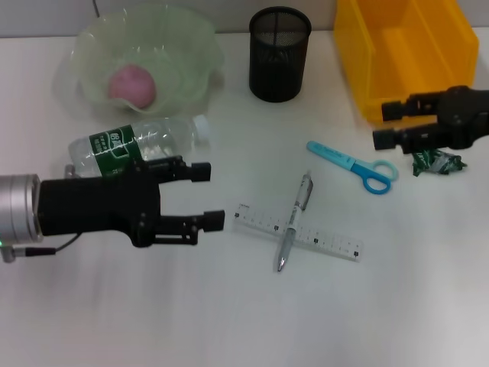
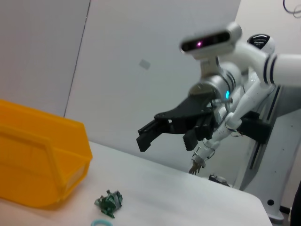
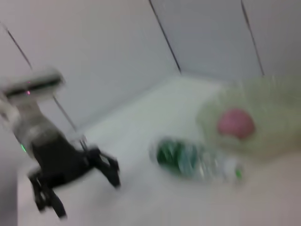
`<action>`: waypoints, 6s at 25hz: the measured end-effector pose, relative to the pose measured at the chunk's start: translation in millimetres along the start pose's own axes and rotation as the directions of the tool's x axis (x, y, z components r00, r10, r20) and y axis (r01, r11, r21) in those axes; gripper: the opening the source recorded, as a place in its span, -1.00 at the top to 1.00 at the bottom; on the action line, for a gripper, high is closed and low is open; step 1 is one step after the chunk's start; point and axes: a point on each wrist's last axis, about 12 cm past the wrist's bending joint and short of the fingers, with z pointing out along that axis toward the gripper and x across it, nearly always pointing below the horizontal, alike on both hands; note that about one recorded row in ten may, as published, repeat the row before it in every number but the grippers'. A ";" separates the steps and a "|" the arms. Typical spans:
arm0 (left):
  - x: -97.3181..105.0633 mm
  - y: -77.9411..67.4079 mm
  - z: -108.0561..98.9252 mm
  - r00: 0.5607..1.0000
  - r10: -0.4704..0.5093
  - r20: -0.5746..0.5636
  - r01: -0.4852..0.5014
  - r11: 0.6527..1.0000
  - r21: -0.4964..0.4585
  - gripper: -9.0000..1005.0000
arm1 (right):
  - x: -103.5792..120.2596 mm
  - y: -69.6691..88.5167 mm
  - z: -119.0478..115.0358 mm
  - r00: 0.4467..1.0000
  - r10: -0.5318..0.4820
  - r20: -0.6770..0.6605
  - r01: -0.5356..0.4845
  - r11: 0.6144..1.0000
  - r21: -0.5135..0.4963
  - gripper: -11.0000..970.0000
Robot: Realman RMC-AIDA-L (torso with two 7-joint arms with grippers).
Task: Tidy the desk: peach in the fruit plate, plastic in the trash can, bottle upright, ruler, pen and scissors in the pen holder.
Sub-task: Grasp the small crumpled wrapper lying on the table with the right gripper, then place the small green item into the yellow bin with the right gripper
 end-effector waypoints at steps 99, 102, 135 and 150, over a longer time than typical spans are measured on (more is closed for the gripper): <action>3.7 6.4 5.0 1.000 -0.020 -0.018 0.018 0.998 -0.058 -0.65 | 0.2 -51.2 62.2 0.878 0.062 -0.475 0.197 0.857 0.477 0.24; 3.3 6.7 5.0 1.000 -0.018 -0.019 0.017 0.998 -0.057 -0.65 | -0.1 -51.2 61.6 0.880 0.064 -0.471 0.193 0.857 0.478 0.37; 1.7 7.7 3.4 1.000 -0.016 -0.015 0.015 0.998 -0.060 -0.65 | -77.1 -64.9 31.4 0.994 -0.060 -0.094 0.108 0.719 0.687 0.77; 0.6 7.5 3.0 1.000 -0.012 -0.020 0.011 0.999 -0.051 -0.65 | -67.8 -59.4 25.8 0.966 -0.171 0.194 -0.003 0.742 0.671 -0.17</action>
